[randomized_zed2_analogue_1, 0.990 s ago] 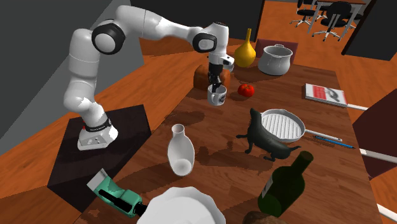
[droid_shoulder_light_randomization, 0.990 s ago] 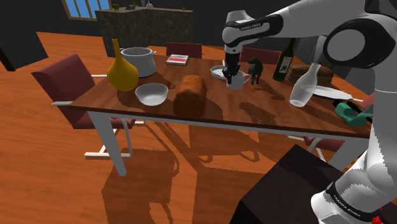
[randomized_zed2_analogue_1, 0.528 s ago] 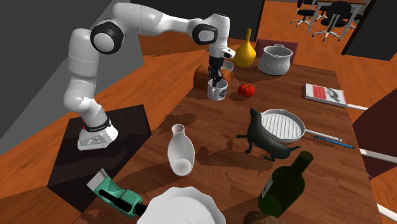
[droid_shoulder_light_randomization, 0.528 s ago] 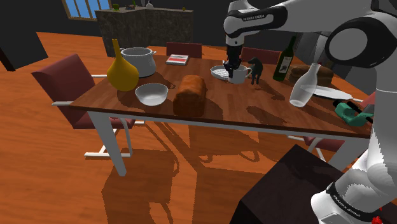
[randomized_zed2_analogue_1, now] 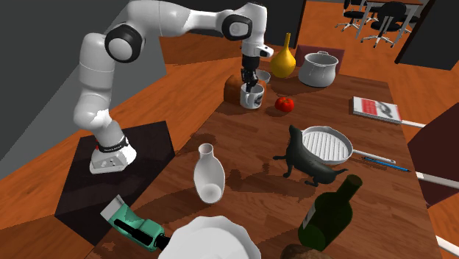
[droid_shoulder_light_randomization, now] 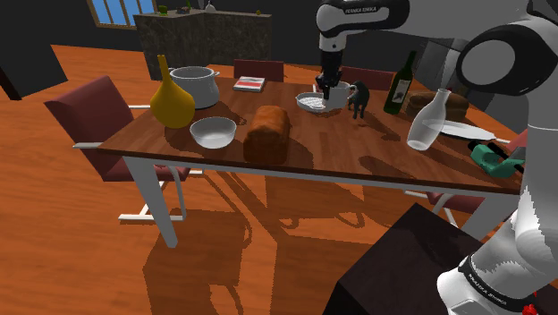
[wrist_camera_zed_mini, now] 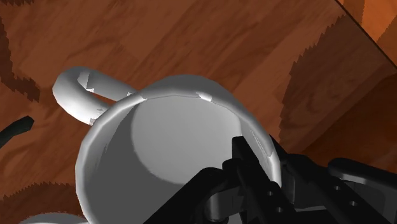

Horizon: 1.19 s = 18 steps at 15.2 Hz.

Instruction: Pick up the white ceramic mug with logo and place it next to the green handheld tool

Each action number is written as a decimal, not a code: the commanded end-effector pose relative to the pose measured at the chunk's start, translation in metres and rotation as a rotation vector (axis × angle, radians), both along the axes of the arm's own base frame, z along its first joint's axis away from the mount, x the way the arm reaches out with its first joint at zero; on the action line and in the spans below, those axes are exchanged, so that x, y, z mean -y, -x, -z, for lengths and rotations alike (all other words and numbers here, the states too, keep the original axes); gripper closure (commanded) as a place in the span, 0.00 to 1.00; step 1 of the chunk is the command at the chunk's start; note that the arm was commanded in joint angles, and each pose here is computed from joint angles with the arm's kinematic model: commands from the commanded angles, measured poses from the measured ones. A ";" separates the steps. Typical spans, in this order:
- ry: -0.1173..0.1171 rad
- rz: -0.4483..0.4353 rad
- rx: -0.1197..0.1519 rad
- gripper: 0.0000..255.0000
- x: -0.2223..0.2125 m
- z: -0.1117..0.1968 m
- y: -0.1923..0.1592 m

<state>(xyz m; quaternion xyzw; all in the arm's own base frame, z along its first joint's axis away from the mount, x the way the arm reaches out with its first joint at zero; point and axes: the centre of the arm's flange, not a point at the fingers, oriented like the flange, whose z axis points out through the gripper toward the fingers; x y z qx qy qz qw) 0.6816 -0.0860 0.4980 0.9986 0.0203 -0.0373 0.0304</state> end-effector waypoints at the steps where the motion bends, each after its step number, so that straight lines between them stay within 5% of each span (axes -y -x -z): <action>1: 0.000 0.000 0.000 1.00 0.001 -0.011 0.000; 10: 0.000 0.000 0.000 1.00 0.001 -0.057 0.000; 18: 0.000 0.000 0.000 1.00 0.047 -0.057 0.095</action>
